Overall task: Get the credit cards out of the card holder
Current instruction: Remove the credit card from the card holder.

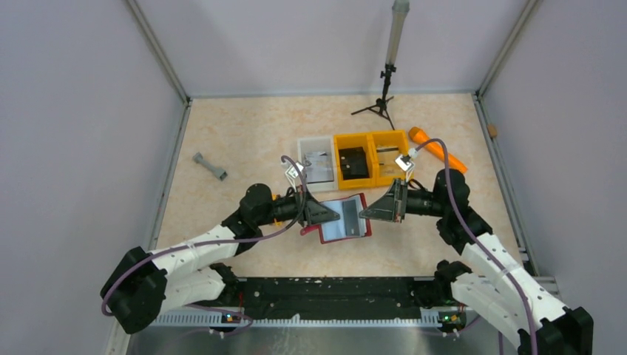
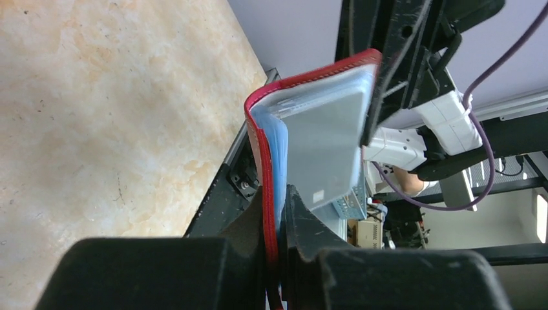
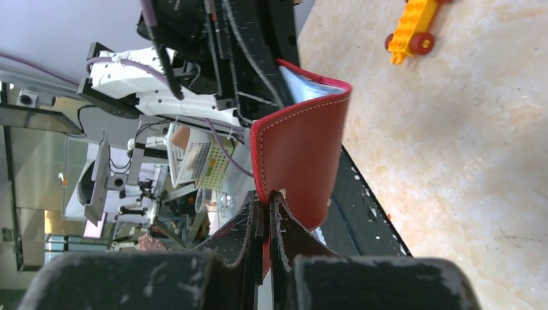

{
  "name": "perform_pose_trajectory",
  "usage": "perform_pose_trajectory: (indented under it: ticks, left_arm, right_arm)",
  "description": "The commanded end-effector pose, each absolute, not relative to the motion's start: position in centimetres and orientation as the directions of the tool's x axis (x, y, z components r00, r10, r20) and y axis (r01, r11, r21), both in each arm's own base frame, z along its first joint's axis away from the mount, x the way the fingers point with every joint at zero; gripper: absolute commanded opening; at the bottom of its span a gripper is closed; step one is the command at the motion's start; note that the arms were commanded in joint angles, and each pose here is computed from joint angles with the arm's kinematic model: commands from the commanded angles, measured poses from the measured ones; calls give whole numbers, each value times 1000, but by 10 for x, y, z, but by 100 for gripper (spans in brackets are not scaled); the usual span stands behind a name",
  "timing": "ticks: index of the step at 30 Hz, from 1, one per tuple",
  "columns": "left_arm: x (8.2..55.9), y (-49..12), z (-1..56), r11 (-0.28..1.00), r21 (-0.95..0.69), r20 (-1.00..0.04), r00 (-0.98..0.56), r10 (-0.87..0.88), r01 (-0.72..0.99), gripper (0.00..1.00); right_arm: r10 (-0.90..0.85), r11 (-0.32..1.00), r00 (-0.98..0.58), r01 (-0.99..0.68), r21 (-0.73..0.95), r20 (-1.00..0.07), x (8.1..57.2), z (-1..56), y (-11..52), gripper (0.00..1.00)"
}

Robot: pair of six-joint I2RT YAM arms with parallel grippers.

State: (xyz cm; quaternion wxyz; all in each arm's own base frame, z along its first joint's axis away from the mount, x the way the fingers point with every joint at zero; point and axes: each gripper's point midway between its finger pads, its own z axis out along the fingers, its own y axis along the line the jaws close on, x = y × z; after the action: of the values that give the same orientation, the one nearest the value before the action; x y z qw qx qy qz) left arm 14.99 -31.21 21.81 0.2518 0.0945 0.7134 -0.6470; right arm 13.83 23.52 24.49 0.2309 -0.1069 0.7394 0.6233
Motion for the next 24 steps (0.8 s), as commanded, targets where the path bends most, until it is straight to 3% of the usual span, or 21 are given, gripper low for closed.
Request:
perform_pose_trajectory:
  ticks: [1, 7, 12, 17, 19, 22, 24]
  left_arm:
    - [158, -324, 236, 113, -845, -534, -819, -209, 522, 0]
    - [160, -328, 234, 112, -846, -533, -821, -205, 521, 0]
    - [156, -324, 235, 107, -842, -538, -817, -207, 528, 2]
    - [153, -310, 224, 148, -849, -528, -817, -231, 507, 29]
    - [150, -303, 224, 134, -858, -513, -820, -251, 496, 42]
    - [142, -295, 232, 78, -859, -506, -817, -277, 506, 70]
    - [138, -293, 235, 47, -860, -500, -818, -285, 509, 81]
  right_arm:
    - [152, 93, -824, -538, 838, -546, 131, 292, 255, 0]
    - [164, 59, -825, -539, 840, -541, 129, 294, 265, 0]
    - [156, 172, -814, -535, 827, -559, 138, 281, 262, 0]
    - [164, 277, -813, -505, 817, -558, 145, 266, 251, 0]
    - [182, 257, -822, -490, 833, -539, 144, 266, 249, 0]
    - [201, 155, -828, -501, 852, -523, 138, 278, 253, 0]
    - [197, 128, -834, -499, 857, -515, 136, 281, 254, 0]
